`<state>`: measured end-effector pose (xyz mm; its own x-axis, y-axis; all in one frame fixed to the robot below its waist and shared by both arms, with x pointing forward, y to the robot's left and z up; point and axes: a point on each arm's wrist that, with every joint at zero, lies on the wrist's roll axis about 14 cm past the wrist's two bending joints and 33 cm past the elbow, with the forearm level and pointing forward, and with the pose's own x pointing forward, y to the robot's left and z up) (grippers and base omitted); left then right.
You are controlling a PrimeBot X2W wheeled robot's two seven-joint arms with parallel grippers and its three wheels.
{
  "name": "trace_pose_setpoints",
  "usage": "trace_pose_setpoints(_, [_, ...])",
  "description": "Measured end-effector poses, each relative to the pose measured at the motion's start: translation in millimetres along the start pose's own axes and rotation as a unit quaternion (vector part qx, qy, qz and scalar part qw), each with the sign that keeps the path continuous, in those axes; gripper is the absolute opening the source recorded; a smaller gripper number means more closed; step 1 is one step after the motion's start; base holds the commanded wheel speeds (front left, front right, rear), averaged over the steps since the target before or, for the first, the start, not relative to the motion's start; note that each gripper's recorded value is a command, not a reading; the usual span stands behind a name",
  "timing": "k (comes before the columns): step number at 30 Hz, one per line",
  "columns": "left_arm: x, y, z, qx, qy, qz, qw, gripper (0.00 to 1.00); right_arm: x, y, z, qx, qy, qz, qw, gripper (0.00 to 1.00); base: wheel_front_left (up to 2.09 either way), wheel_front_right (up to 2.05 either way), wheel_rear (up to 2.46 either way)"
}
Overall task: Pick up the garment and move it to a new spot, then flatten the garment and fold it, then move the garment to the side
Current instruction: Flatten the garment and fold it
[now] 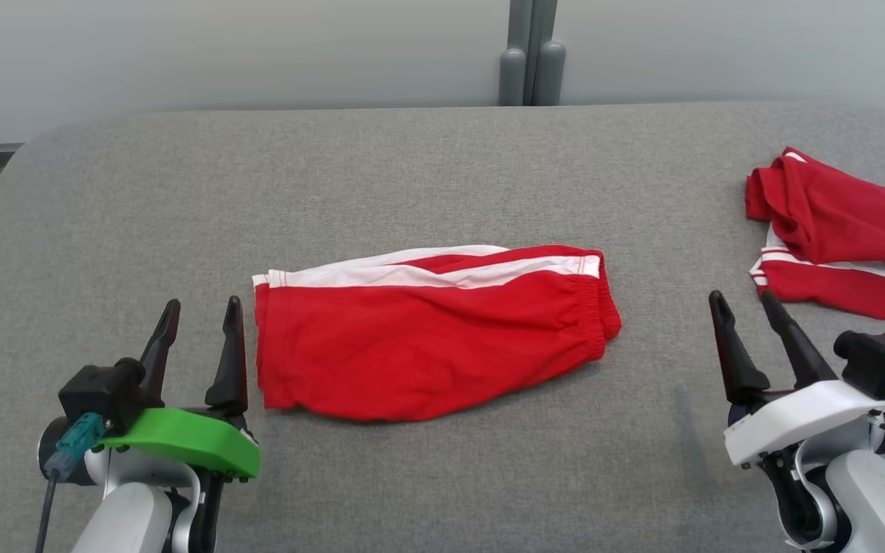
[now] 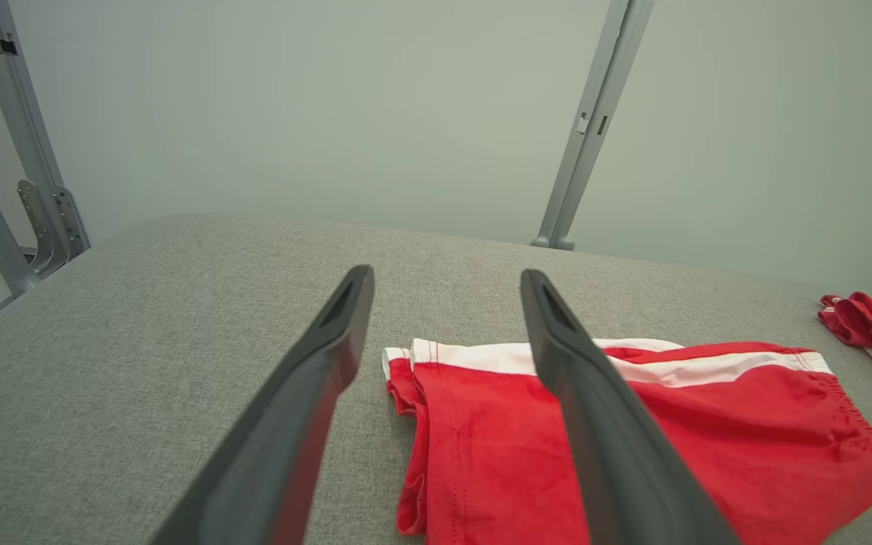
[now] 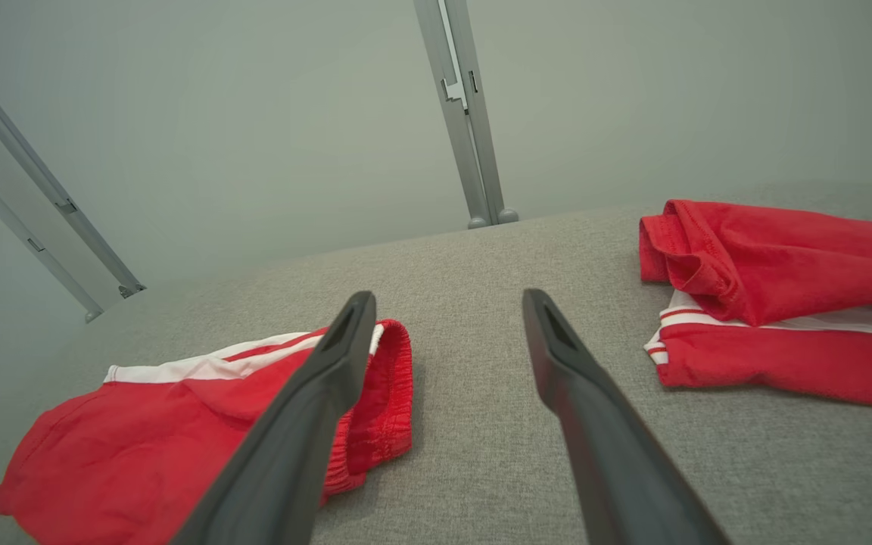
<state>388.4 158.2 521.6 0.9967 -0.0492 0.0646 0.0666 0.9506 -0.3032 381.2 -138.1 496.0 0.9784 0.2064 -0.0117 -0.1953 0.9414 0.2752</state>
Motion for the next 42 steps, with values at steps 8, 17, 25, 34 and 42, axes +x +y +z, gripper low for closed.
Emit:
trace_pose_setpoints(8, [-8.2, 6.5, 8.3, 0.002, -0.013, 0.013, 1.0, 1.0, 16.3, 15.5, -39.5, 0.017, 0.076, 0.024, 0.997, 1.0, 0.0, 0.0, 0.0])
trace_pose_setpoints(17, [-21.5, 20.7, 17.7, 0.005, -0.027, 0.037, 0.999, 1.0, 40.5, 35.5, -63.3, 0.025, 0.128, 0.051, 0.99, 1.0, 0.0, 0.0, 0.0])
trace_pose_setpoints(25, [-32.4, 39.4, 20.6, 0.009, -0.028, 0.068, 0.997, 1.0, 65.5, 43.2, -83.8, 0.028, 0.165, 0.051, 0.985, 1.0, 0.0, 0.0, 0.0])
trace_pose_setpoints(34, [-44.8, 59.8, 21.3, 0.014, -0.026, 0.105, 0.994, 1.0, 70.7, 33.7, -129.2, 0.043, 0.243, 0.02, 0.969, 1.0, 0.0, 0.0, 0.0])
trace_pose_setpoints(42, [-51.3, 69.1, 21.0, 0.016, -0.025, 0.123, 0.992, 1.0, 70.6, 47.2, -143.6, 0.093, 0.267, 0.015, 0.959, 1.0, 0.0, 0.0, 0.0])
